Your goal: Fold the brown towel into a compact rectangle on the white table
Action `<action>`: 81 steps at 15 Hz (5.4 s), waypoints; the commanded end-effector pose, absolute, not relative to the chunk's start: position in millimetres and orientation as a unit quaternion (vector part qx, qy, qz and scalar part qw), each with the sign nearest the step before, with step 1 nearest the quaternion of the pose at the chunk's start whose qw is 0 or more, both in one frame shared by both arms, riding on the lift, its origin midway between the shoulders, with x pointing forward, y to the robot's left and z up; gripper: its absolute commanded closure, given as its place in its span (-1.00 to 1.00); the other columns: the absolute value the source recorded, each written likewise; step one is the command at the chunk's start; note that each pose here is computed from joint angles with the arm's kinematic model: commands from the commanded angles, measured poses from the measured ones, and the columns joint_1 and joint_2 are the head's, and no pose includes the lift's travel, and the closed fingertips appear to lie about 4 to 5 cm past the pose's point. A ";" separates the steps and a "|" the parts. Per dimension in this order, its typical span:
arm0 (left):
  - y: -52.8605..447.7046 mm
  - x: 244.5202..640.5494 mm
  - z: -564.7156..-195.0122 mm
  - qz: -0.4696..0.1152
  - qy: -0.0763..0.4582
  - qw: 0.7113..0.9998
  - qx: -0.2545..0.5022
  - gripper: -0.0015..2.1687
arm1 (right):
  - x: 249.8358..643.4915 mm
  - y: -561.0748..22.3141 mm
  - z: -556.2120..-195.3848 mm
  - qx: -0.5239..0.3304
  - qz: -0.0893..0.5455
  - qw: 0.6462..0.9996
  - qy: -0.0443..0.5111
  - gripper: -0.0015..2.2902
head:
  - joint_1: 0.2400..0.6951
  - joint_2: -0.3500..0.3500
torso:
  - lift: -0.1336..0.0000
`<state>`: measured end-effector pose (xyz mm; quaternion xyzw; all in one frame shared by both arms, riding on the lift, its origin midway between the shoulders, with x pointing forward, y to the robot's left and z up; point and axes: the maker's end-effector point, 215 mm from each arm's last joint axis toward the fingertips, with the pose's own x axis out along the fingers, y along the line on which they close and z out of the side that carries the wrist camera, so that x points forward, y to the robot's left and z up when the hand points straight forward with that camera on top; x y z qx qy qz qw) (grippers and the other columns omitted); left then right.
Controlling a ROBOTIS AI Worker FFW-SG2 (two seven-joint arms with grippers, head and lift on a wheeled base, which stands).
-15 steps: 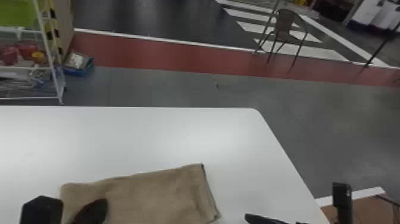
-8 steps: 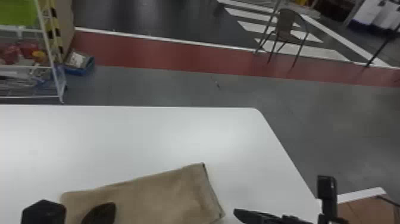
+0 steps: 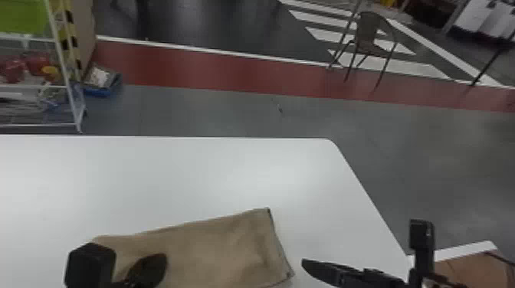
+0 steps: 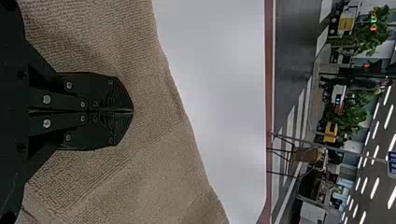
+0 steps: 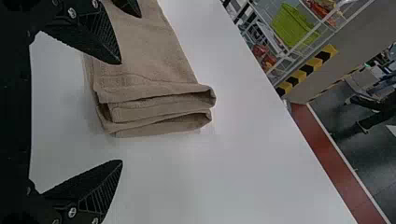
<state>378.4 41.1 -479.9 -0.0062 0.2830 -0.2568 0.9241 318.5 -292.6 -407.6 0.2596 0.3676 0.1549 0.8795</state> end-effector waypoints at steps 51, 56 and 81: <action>45.1 376.0 -472.2 -0.266 0.269 0.926 -0.016 0.59 | 382.1 -230.1 -451.3 0.218 0.142 0.847 0.464 -0.15 | 1.00 -0.81 | -0.84; 46.5 370.6 -469.9 -0.266 0.268 0.926 -0.015 0.59 | 378.1 -220.7 -432.4 0.249 0.178 0.844 0.441 0.25 | 1.00 -0.75 | -0.84; 58.9 362.3 -433.4 -0.288 0.241 0.926 -0.033 0.59 | 418.5 -229.3 -378.3 0.248 0.246 0.868 0.352 0.25 | 1.00 -0.76 | -0.84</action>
